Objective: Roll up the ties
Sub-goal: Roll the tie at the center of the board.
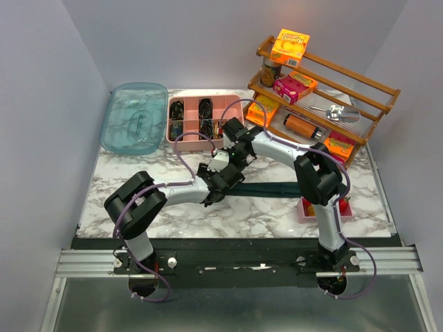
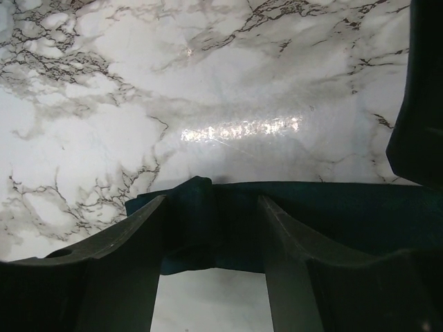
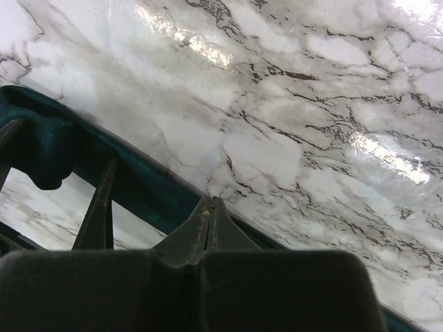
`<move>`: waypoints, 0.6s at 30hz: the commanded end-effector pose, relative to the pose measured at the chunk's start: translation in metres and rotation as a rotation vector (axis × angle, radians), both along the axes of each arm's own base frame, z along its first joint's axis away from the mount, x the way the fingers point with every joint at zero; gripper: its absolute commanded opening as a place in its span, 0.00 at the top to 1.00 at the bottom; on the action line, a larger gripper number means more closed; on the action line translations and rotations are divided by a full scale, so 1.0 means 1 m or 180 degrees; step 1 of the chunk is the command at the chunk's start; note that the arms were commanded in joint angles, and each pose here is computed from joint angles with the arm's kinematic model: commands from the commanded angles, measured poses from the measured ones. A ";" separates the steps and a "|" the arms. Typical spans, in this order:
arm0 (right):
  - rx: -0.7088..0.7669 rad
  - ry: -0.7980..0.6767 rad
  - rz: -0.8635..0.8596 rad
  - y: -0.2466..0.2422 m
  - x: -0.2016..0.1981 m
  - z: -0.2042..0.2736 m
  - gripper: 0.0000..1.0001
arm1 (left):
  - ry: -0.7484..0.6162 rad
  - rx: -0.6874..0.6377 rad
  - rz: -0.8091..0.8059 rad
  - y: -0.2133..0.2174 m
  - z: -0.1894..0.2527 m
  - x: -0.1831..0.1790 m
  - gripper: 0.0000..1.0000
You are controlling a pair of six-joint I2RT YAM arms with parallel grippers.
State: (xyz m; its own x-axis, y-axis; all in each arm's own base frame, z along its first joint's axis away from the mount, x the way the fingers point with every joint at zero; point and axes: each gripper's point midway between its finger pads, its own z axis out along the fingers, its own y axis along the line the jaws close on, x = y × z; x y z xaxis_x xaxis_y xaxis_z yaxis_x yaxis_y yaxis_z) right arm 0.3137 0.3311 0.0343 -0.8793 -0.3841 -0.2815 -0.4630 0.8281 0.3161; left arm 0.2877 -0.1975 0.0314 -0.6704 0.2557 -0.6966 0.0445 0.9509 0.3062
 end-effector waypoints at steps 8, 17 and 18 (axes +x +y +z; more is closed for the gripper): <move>0.0311 -0.0158 0.0180 0.014 0.003 0.033 0.99 | -0.0149 -0.0432 -0.0042 -0.010 0.036 -0.003 0.35; 0.0641 -0.0220 0.0434 0.048 -0.004 0.064 0.99 | -0.0259 -0.0907 0.0087 0.008 0.069 -0.003 0.19; 0.0717 -0.0245 0.0487 0.057 -0.004 0.072 0.99 | -0.0235 -0.0971 0.0138 0.014 0.066 -0.006 0.18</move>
State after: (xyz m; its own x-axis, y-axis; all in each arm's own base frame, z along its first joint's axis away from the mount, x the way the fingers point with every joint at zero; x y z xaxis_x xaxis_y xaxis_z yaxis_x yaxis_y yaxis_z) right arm 0.3149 0.3572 0.0685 -0.8413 -0.4077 -0.3549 -0.5302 0.7502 0.3951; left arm 0.2867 -0.1988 0.0935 -0.6081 0.1002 -0.7875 0.0328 0.9943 0.1012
